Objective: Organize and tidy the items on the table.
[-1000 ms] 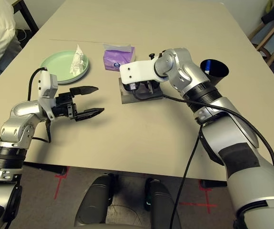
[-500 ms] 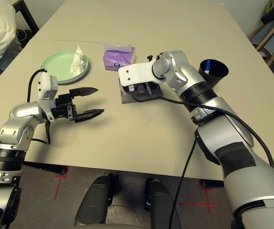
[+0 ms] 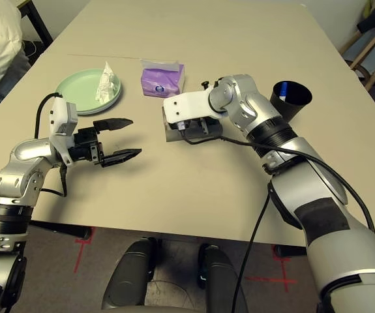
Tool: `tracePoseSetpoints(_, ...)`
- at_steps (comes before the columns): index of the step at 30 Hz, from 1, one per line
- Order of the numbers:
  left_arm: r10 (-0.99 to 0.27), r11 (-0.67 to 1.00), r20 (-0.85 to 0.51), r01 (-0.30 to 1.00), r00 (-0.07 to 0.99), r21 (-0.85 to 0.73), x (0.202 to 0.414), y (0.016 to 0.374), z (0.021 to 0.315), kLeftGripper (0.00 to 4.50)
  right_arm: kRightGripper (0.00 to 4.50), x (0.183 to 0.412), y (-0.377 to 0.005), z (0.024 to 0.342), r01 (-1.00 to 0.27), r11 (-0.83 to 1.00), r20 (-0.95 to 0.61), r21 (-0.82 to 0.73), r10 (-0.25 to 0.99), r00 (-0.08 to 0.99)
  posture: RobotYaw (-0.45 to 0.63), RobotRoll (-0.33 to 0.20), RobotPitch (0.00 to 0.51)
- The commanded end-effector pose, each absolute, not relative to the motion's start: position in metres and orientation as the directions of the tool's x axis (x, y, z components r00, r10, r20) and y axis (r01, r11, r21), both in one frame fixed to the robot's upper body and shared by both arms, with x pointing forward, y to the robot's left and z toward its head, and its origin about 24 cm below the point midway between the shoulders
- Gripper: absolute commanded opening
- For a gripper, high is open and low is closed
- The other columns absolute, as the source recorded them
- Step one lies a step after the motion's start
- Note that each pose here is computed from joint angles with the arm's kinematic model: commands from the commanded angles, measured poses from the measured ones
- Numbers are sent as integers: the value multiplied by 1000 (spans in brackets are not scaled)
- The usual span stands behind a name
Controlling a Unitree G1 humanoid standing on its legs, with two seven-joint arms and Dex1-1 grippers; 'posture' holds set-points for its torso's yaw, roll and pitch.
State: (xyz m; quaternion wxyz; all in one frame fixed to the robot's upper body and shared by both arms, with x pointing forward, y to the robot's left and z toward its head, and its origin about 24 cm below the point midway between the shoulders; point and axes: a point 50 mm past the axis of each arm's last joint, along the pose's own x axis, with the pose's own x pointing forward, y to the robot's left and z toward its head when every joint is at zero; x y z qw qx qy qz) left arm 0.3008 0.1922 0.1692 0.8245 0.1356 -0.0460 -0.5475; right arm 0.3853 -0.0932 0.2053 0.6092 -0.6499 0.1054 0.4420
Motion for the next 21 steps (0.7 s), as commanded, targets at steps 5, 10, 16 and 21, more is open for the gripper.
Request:
tracePoseSetpoints(5,-917,361,-72,893,392,268,301,192,169,4500,4169,384,-93,218,-655,-221,-678,-722,415,607,273,0,130)
tracePoseSetpoints(10,-916,362,-73,893,393,268,302,194,170,4500,4461,382,-103,235,-644,-129,-626,-754,441,644,256,0,130)
tracePoseSetpoints(16,-918,353,-90,897,388,264,305,197,169,4500,4461,370,-126,239,-696,162,-518,-699,556,650,193,0,127)
tracePoseSetpoints(21,-921,349,-85,901,381,259,313,195,169,4500,4461,355,-145,223,-737,377,-406,-561,650,643,153,0,122)
